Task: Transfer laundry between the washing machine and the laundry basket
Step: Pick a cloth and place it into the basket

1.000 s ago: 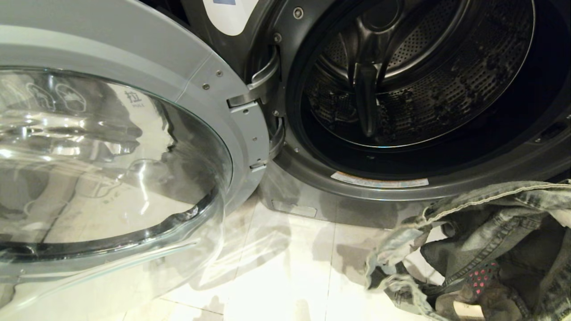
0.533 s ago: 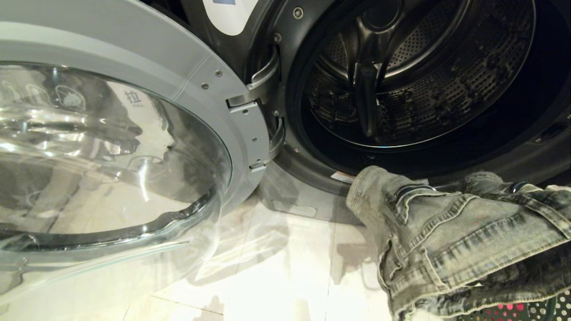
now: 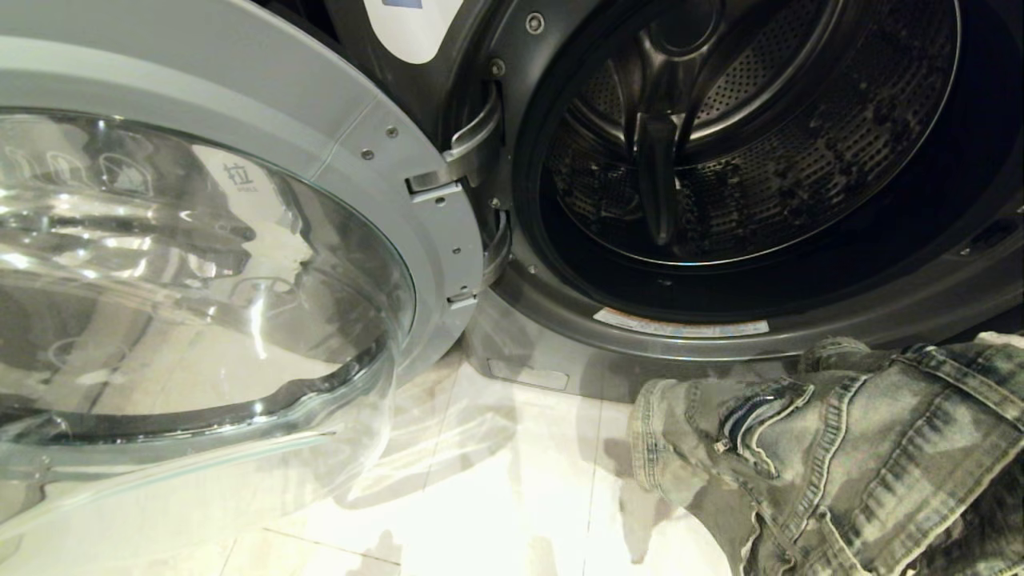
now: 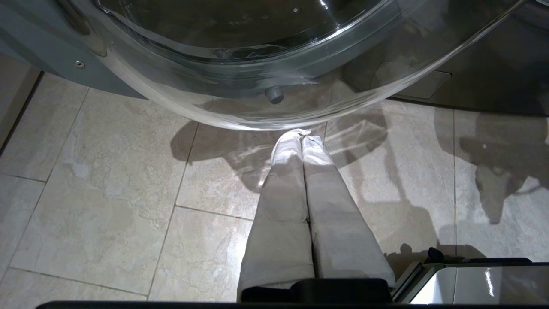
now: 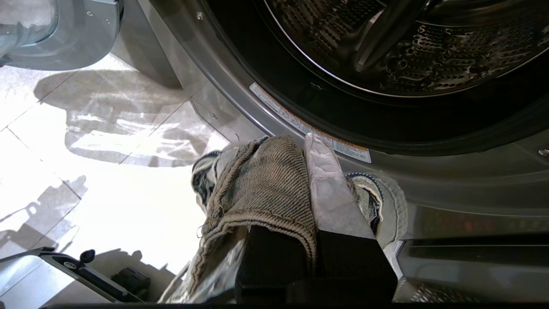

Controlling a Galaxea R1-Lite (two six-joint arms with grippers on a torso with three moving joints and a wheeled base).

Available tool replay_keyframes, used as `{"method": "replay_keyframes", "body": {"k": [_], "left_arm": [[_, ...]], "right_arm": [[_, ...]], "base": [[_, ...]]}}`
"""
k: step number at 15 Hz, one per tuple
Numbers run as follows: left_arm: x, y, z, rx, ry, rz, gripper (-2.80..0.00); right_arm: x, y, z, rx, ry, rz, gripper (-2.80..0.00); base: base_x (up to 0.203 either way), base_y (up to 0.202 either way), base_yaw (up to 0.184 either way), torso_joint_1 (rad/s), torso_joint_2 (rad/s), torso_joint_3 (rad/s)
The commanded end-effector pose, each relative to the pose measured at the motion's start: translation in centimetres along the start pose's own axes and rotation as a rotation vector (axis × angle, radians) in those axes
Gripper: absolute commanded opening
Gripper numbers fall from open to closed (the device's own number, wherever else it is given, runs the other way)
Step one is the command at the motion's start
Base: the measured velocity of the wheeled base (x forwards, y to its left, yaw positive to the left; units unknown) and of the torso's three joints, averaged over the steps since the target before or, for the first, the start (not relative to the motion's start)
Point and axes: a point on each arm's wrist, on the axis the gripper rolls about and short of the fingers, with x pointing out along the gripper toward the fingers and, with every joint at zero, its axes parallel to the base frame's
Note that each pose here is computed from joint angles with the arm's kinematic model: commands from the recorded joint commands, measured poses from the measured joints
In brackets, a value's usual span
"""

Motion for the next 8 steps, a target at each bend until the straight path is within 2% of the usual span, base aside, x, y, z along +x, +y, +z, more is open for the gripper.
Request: {"method": "replay_keyframes", "body": {"k": [1, 8], "left_arm": [[0.04, -0.01, -0.17, -0.001, 0.005, 0.0, -2.8], [0.04, 0.0, -0.16, 0.001, 0.004, 0.0, -2.8]], "right_arm": [[0.16, 0.07, 0.0, -0.003, 0.004, 0.001, -2.8], [0.38, 0.22, -0.07, -0.021, 0.008, 0.018, -2.8]], "base": [[0.0, 0.0, 0.0, 0.0, 0.0, 0.0], [0.0, 0.0, 0.0, 0.0, 0.0, 0.0]]}}
